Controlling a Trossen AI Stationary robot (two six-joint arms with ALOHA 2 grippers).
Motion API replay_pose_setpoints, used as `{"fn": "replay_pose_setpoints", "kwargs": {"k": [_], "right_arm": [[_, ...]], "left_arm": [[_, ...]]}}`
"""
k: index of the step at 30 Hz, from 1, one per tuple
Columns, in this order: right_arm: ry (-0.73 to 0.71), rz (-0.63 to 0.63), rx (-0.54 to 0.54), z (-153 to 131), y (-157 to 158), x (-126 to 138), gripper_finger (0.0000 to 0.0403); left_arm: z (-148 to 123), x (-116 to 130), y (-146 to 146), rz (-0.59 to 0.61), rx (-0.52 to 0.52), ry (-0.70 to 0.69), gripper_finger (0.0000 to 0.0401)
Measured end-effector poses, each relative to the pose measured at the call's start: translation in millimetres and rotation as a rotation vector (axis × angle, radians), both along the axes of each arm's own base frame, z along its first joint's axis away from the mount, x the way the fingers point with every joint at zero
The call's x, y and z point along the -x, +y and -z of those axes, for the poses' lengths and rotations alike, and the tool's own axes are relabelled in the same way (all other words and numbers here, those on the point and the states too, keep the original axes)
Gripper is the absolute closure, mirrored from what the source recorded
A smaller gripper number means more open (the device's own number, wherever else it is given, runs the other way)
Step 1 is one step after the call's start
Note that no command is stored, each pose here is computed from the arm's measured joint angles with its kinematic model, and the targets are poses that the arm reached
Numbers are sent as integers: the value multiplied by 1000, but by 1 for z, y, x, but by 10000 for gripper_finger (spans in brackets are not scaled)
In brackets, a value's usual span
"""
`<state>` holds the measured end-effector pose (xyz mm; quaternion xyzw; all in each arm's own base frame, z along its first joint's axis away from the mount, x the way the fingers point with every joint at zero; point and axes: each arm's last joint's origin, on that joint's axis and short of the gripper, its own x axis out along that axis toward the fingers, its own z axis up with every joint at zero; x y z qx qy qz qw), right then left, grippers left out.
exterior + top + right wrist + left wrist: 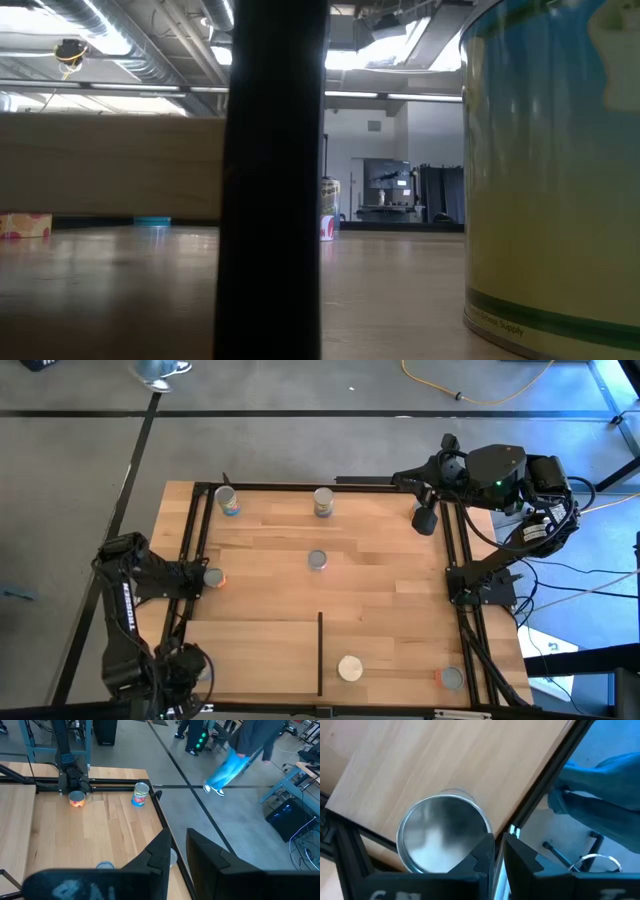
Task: Pick and place cans onto a shelf
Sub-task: Put the canned tomatoes on the shelf
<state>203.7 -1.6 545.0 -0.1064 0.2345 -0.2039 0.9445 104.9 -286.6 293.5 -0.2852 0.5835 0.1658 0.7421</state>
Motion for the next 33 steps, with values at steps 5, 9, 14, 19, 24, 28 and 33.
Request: {"fn": "replay_pose_setpoints", "kwargs": {"k": [5, 9, 14, 19, 24, 28, 33], "right_arm": [[0, 0, 0, 0, 0, 0, 340], [1, 1, -3, 0, 0, 0, 340], [3, 0, 0, 0, 0, 0, 340], [3, 0, -2, 0, 0, 0, 340], [5, -1, 0, 0, 0, 0, 340], [6, -1, 0, 1, 0, 0, 340], [7, -3, -1, 1, 0, 0, 340]], "left_arm": [[-14, 2, 5, -3, -39, 13, 369], [-19, 6, 17, -40, -145, 53, 369], [-17, 3, 30, -109, -224, 81, 369], [-8, -4, 36, -152, -243, 138, 382], [1, -12, 43, -234, -262, 165, 398], [2, -20, 47, -269, -262, 180, 400], [3, -30, 53, -315, -232, 256, 400]]}}
